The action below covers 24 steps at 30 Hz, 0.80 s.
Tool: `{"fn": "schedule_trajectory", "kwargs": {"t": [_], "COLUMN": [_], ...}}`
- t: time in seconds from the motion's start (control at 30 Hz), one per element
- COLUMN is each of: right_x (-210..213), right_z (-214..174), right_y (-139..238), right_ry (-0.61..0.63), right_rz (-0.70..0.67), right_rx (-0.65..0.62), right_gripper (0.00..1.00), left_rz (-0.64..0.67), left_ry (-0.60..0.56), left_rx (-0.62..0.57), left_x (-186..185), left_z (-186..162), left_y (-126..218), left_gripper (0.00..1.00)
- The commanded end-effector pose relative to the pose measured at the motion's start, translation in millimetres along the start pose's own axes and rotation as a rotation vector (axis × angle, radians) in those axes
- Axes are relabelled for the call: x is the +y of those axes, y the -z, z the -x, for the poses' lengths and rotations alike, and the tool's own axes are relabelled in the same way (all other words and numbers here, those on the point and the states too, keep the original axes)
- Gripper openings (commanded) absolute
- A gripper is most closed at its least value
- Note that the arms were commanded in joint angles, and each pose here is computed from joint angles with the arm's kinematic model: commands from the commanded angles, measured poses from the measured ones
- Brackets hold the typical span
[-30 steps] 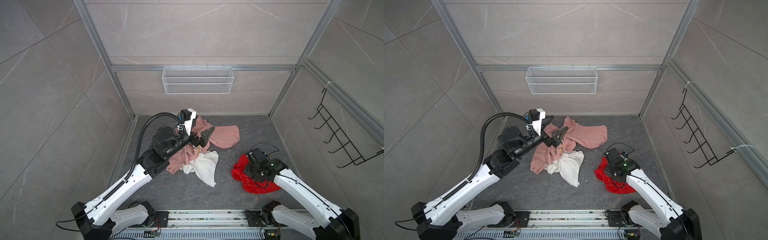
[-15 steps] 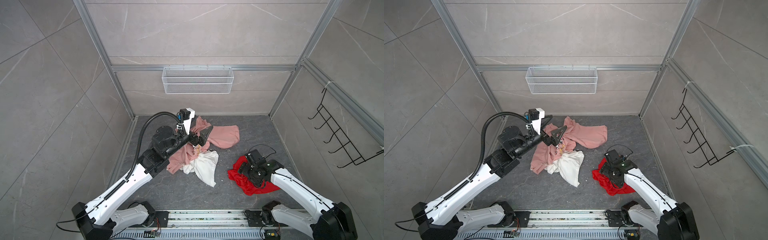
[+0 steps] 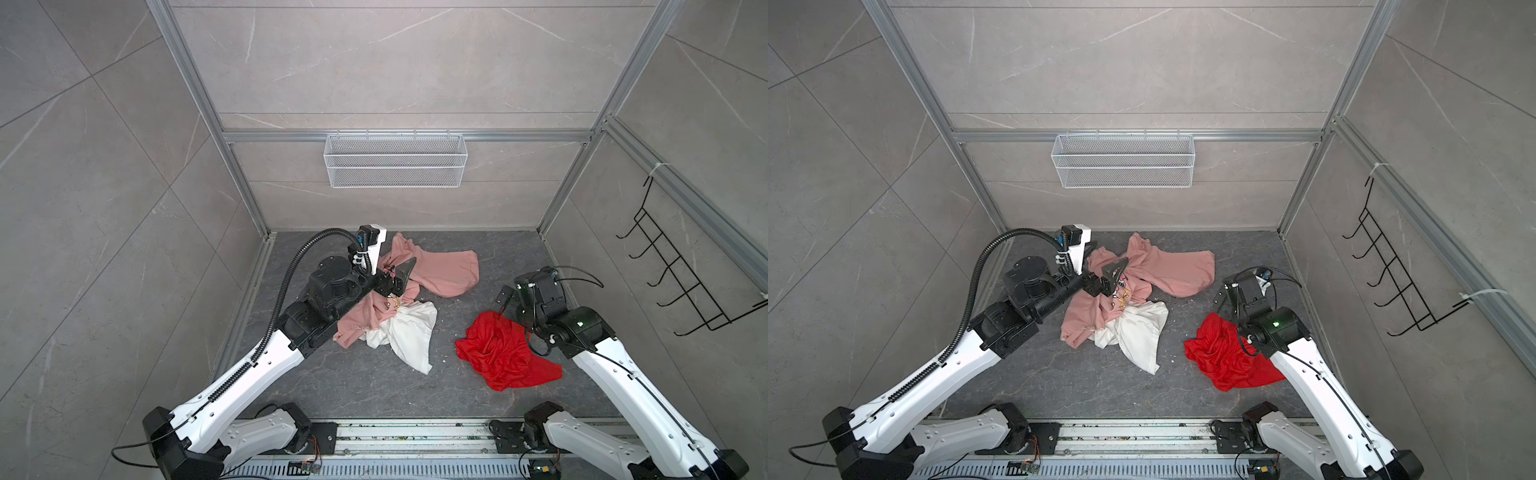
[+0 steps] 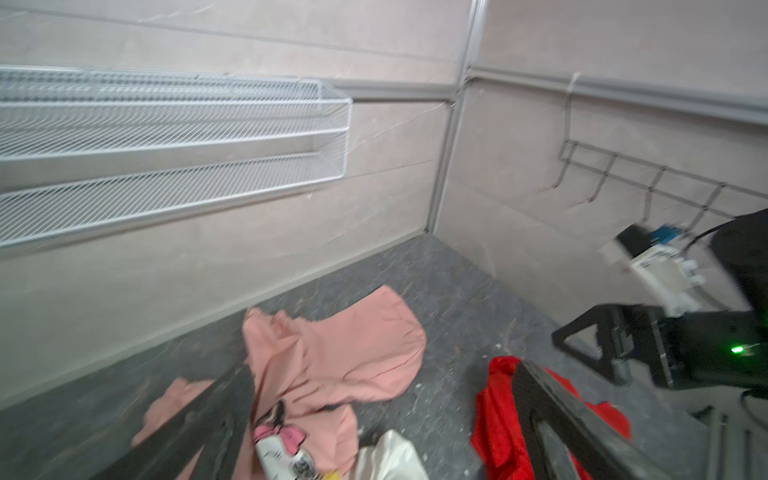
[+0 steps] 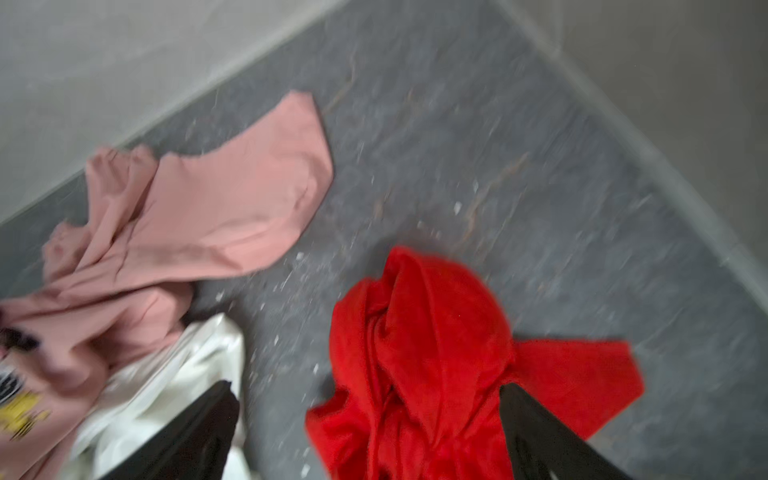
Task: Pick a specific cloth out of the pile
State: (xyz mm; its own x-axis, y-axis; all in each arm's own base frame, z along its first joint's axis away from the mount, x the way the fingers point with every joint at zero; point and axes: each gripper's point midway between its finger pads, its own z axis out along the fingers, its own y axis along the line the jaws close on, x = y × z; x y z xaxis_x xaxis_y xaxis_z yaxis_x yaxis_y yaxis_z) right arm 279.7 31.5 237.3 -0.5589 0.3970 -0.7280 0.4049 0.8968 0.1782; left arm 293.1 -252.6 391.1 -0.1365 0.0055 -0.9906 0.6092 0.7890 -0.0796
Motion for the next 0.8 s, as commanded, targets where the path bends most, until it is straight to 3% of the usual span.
{"fn": "schedule_trajectory", "kwargs": {"t": [0.0, 0.1, 0.17, 0.27, 0.4, 0.57, 0.63, 0.77], "right_x": [-15.3, -31.0, -41.9, -52.0, -70.8, -73.5, -69.3, -80.3], "right_z": [52.8, 69.5, 70.8, 58.1, 35.0, 18.2, 11.0, -8.4], "right_y": [-24.6, -49.6, -64.8, -94.9, -123.6, -138.2, -146.8, -154.4], "right_ry": [0.078, 0.003, -0.001, 0.071, 0.048, 0.024, 0.052, 0.021], "right_rz": [-0.166, -0.164, -0.161, -0.164, -0.160, -0.048, -0.006, 0.000], "right_rx": [-0.349, -0.544, -0.589, -0.494, -0.398, -0.448, -0.402, -0.466], "right_gripper": [1.00, 1.00, 1.00, 1.00, 1.00, 1.00, 1.00, 1.00], "left_rz": [0.260, 0.469, 0.582, 0.718, 0.864, 0.971, 0.994, 1.029], "left_ry": [-0.039, 0.110, 0.160, 0.151, 0.161, 0.185, 0.212, 0.196], "left_rx": [0.172, 0.279, 0.294, 0.338, 0.453, 0.522, 0.534, 0.594], "left_x": [63.2, 137.4, 174.2, 213.5, 260.1, 301.2, 314.9, 337.6], "left_z": [-38.9, -76.8, -97.4, -126.1, -168.4, -201.6, -212.5, -243.3], "left_y": [8.3, 22.9, 37.4, 52.6, 65.8, 72.6, 74.8, 79.1], "left_gripper": [0.99, 0.99, 0.99, 0.99, 0.98, 0.98, 0.98, 0.98]}}
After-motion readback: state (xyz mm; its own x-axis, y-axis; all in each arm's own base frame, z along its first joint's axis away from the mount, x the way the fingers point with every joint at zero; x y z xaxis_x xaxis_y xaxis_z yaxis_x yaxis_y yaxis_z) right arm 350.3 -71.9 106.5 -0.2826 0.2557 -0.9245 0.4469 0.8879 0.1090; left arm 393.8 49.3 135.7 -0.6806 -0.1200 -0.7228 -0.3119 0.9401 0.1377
